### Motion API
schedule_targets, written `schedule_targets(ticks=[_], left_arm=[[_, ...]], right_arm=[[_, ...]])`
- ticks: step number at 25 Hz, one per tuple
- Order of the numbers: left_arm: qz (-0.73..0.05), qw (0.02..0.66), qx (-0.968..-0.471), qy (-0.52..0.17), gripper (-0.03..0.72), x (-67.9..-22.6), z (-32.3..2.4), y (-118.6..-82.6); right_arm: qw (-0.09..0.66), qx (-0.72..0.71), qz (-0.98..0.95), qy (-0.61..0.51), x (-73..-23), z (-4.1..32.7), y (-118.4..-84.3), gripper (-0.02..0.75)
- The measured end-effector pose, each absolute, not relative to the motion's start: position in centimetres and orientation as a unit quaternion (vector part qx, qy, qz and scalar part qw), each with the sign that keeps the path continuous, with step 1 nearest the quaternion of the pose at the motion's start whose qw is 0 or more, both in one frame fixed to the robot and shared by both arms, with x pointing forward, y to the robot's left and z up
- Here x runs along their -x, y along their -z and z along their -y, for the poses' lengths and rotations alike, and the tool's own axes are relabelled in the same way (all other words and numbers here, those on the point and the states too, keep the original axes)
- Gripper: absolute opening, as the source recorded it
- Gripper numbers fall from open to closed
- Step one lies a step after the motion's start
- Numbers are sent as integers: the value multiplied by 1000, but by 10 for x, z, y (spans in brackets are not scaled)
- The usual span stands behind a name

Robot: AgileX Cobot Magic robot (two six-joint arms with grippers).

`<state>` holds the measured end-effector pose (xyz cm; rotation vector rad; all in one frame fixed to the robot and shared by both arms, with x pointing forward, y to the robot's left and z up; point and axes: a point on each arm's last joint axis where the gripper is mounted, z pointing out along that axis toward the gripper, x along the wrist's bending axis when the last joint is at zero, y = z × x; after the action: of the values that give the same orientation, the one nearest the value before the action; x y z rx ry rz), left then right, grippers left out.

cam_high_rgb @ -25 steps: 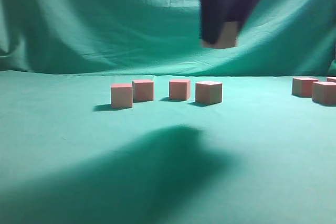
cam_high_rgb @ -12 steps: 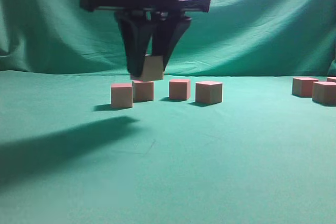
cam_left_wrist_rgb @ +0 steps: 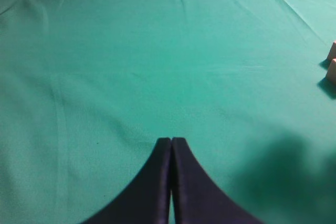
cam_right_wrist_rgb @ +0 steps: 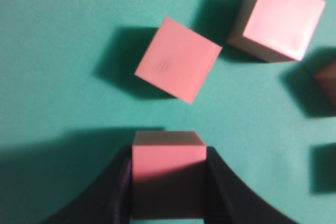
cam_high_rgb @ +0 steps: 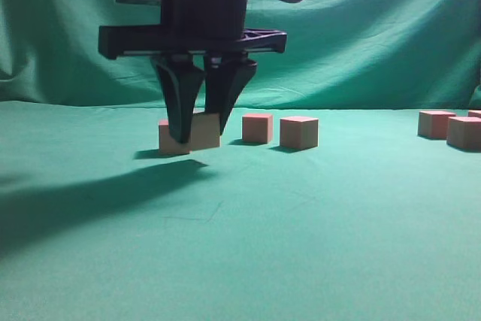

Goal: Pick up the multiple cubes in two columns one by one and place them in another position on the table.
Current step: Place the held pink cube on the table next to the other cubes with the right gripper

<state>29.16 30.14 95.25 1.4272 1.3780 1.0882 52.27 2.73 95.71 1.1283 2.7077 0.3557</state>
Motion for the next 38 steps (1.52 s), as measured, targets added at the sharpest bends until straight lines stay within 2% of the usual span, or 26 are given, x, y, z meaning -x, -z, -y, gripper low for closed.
schedule_targets(ticks=[21, 27, 29, 32, 33, 37, 38], left_arm=[[-551, 425, -571, -435, 0, -292, -301, -953], [-551, 425, -571, -435, 0, -292, -301, -953], [-551, 425, -571, -435, 0, -292, -301, -953], [-551, 425, -571, -435, 0, -292, -301, -953], [-551, 425, -571, -435, 0, -292, -301, -953], [-551, 425, -571, -435, 0, -292, -301, -953], [-551, 425, -571, -435, 0, -292, -301, -953]], right_arm=[[93, -379, -912, -127, -528, -35, -942, 264], [91, -380, -913, -119, -527, -33, -942, 559], [89, -381, -914, -109, -527, -32, -944, 624], [87, -385, -914, -92, -525, -30, -960, 617], [88, -387, -913, -90, -525, -29, -970, 659], [92, -395, -909, -92, -520, -22, -1018, 643], [93, -398, -908, -93, -517, -18, -1032, 593]])
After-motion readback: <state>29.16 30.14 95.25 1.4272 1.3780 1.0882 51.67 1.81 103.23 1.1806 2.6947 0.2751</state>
